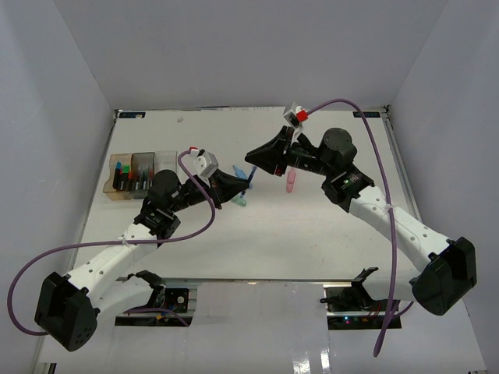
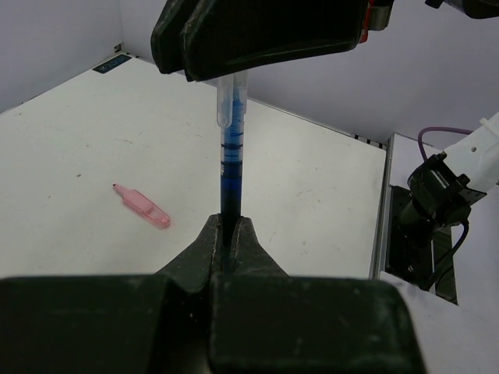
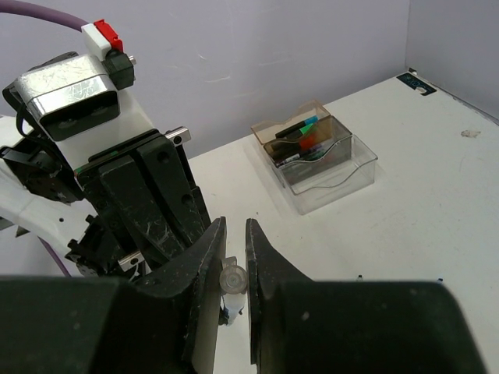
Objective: Sort the stationery into containers
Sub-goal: Close the pen cap on the pen.
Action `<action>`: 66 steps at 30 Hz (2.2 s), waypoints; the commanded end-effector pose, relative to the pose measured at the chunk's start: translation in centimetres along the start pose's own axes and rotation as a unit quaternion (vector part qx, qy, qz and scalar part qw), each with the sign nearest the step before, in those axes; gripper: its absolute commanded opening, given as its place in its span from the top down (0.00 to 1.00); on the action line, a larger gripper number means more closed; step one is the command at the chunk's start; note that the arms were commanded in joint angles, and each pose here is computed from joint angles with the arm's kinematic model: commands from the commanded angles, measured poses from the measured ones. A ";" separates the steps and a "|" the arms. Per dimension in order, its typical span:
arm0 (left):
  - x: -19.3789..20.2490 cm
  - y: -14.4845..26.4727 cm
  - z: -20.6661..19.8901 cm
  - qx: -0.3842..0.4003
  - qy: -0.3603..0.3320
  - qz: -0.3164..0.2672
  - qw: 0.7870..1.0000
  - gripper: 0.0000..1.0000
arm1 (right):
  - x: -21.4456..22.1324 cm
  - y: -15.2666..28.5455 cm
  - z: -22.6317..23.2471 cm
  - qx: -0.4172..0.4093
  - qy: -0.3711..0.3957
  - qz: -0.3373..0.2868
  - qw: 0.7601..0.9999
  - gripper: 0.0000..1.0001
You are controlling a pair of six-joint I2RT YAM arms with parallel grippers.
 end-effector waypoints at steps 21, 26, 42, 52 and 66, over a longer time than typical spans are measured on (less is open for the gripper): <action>-2.1 0.6 -0.5 0.000 -0.018 -0.041 0.999 1.00 | 1.9 -0.3 -0.1 -0.013 -0.005 0.038 0.999 0.92; -2.7 0.6 -0.7 0.005 -0.028 -0.051 0.998 1.00 | 3.1 -0.5 -0.7 -0.008 -0.009 0.073 0.997 0.92; -4.4 0.0 -0.4 0.014 -0.048 -0.076 0.996 1.00 | 2.8 -0.1 -0.5 0.004 0.001 0.091 0.996 0.91; -1.1 -0.1 -1.0 0.031 -0.024 -0.041 0.998 1.00 | 0.6 -0.1 0.2 0.007 0.020 0.053 0.998 0.77; -0.2 -0.4 -0.9 0.031 -0.012 -0.032 0.999 1.00 | -0.7 0.1 1.3 -0.007 0.032 0.033 0.999 0.61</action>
Point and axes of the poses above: each gripper's point midway between its finger pads, its own y axis back along the fingers, its own z axis along the line the jaws close on, x = y × z, the point moved 1 cm from there along y, back along the fingers, and after that the axes turned 14 degrees about -y, right-handed, at the moved point
